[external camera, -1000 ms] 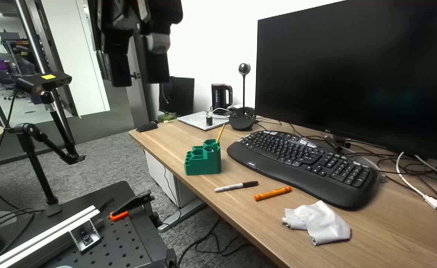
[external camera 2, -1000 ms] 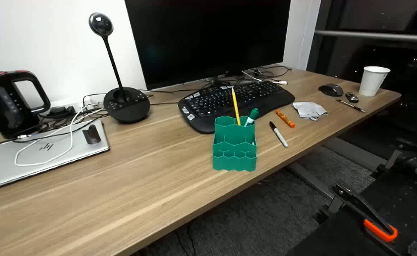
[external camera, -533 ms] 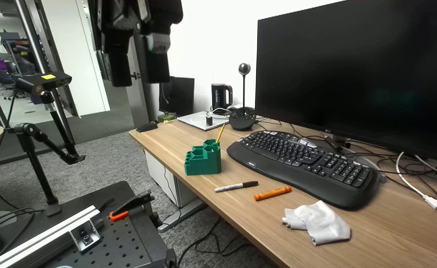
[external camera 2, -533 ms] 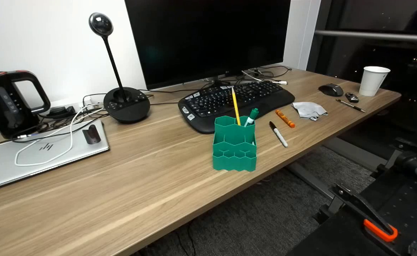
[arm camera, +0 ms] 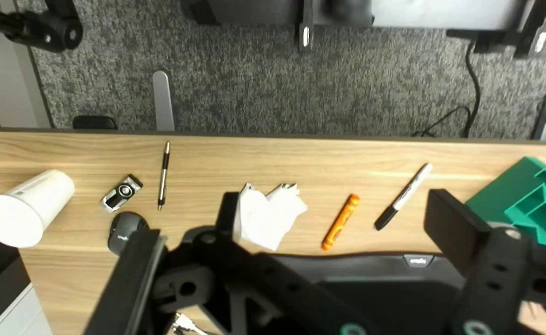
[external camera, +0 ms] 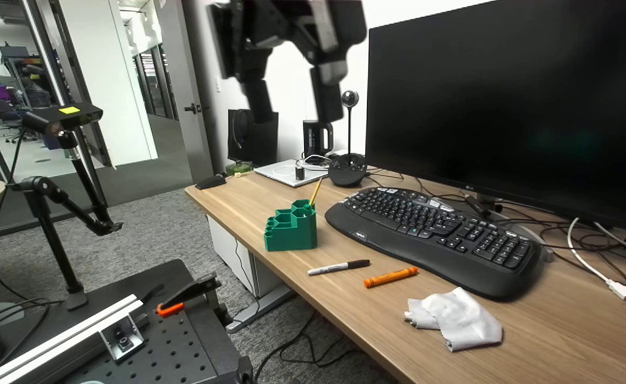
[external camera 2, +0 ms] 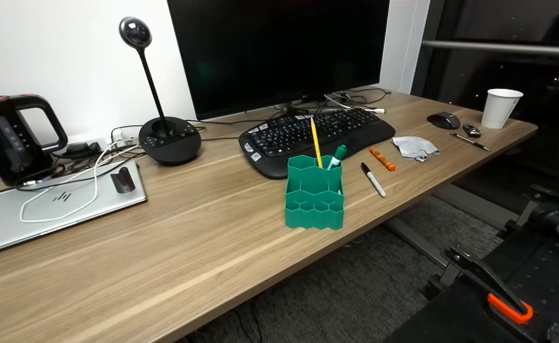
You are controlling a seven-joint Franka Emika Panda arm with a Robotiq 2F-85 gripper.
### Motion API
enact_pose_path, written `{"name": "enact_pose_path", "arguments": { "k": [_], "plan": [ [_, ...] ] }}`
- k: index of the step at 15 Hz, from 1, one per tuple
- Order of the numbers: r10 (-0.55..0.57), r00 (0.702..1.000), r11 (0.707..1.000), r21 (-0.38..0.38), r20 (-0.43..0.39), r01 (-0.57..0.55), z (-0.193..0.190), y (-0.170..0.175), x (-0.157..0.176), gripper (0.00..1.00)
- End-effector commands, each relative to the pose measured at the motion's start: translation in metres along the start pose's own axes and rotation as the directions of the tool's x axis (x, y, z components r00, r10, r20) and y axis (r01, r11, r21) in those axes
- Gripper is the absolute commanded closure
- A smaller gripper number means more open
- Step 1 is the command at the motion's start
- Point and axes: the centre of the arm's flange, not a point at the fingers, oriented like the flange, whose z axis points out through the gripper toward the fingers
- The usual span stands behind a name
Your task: Slide the white cloth to the right
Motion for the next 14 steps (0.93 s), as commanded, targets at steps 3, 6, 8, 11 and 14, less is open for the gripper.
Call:
{"name": "enact_pose_path", "arguments": {
  "k": [3,6,8,11,14],
  "plan": [
    [0.155,0.986,0.986,0.068,-0.058,-0.151,0.076,0.052,0.095,0.00],
    [0.213,0.976,0.976,0.047,-0.049,-0.210,0.130,0.057,0.129,0.00],
    [0.235,0.971,0.972,0.014,-0.043,-0.235,0.168,0.059,0.151,0.00],
    [0.259,0.965,0.966,-0.014,-0.027,-0.260,0.224,0.059,0.187,0.00],
    [0.277,0.961,0.961,-0.030,0.005,-0.276,0.271,0.060,0.219,0.00]
  ]
}}
